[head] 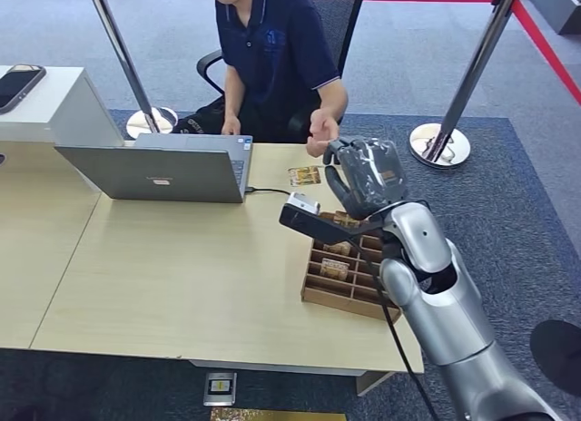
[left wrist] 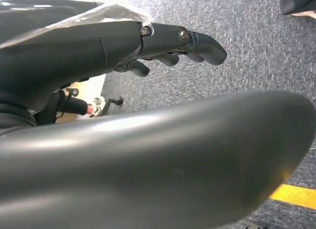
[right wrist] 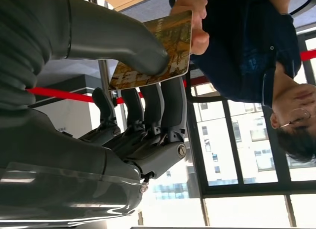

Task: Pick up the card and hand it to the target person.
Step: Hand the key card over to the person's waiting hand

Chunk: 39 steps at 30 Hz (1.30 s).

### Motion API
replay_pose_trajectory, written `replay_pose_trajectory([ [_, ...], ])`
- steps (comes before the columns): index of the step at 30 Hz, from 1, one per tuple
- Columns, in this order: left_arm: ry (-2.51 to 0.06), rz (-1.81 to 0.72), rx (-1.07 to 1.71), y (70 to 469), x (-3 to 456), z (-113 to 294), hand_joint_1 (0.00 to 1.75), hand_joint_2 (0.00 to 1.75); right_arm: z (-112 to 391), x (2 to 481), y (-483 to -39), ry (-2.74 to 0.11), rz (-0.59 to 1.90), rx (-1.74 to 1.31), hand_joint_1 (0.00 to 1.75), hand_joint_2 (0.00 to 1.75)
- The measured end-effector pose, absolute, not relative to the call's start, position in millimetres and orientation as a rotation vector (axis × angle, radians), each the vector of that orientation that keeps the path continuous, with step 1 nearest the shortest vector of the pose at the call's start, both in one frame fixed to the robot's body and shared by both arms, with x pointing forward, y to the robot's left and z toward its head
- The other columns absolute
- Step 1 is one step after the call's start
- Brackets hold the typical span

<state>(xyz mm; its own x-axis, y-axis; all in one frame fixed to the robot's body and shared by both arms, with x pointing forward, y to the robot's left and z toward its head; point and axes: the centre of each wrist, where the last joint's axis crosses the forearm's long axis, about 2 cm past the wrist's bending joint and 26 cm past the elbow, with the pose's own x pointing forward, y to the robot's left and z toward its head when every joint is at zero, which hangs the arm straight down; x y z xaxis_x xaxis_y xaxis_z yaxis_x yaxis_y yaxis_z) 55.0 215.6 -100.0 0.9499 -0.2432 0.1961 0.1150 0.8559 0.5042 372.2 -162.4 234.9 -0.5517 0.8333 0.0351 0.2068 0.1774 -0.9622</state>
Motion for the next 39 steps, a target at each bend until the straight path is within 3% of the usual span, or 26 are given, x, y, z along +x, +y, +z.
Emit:
replay_pose_trajectory([
  [16,-0.266,-0.230,0.497,216,56,-100,0.00,0.00,201,399,-130,-1.670,1.453,-1.060,1.34,1.75],
  [19,-0.264,-0.228,0.497,216,56,-100,0.00,0.00,194,401,-129,-1.632,1.470,-1.063,1.25,1.75],
  [23,-0.264,-0.226,0.498,216,56,-100,0.00,0.00,188,403,-126,-1.597,1.492,-1.055,0.05,1.75],
  [25,-0.264,-0.225,0.498,216,56,-100,0.00,0.00,187,404,-124,-1.590,1.499,-1.053,0.00,1.75],
  [29,-0.266,-0.224,0.498,216,56,-100,0.00,0.00,185,403,-121,-1.592,1.505,-1.059,0.00,0.00],
  [39,-0.258,-0.219,0.499,217,56,-100,0.00,0.00,187,403,-119,-1.639,1.481,-1.128,0.00,0.00],
])
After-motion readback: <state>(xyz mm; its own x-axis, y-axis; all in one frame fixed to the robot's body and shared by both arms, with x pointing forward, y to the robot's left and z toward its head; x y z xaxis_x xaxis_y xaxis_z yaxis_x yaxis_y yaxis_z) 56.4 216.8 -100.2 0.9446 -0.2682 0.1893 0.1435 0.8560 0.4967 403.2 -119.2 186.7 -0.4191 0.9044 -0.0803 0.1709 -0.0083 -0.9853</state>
